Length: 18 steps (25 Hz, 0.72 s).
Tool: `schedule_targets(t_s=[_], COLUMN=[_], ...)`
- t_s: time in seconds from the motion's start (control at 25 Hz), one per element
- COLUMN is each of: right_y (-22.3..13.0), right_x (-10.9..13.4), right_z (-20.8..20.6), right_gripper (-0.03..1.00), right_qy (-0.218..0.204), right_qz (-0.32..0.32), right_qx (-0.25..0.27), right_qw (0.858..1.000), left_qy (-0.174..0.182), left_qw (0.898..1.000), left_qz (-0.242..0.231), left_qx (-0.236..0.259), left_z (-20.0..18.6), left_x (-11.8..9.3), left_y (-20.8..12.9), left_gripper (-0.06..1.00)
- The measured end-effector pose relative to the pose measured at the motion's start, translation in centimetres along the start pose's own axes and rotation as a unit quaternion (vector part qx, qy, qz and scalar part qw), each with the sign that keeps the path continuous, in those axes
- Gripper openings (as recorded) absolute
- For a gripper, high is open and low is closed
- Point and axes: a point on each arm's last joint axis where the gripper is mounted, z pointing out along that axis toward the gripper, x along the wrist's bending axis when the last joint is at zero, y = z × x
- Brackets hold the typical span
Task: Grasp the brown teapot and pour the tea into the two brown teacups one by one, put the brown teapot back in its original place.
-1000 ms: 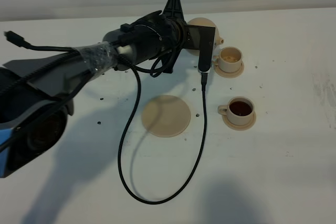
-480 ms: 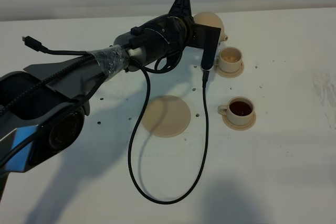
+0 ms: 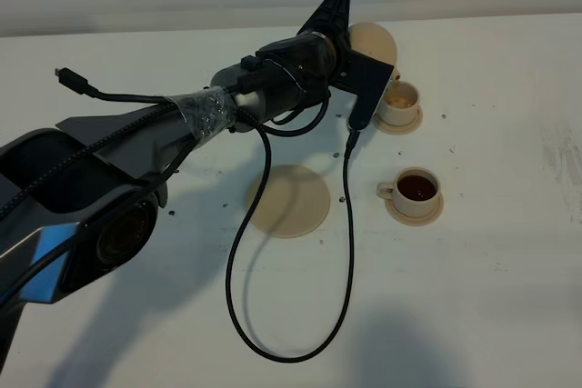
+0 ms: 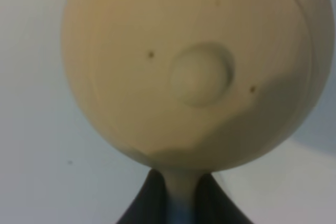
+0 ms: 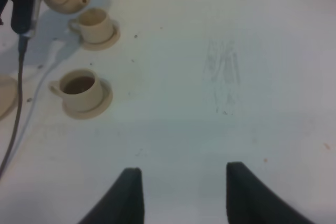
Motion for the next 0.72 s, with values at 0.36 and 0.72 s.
schedule_targets(t_s=[0.36,0.72], right_y=[0.0,0.0], right_x=[0.0,0.0], right_z=[0.0,0.0], right_gripper=[0.4,0.4], right_qy=[0.0,0.0], right_qz=[0.0,0.0], right_qx=[0.0,0.0], right_qw=[1.0,1.0], left_qy=[0.021,0.037], left_qw=[0.998,0.995], left_qz=[0.051,0.089], left_qx=[0.004,0.01], left_z=[-0.16,-0.18], left_x=[0.41,0.7], left_y=[0.36,0.3], left_gripper=[0.11,0.11])
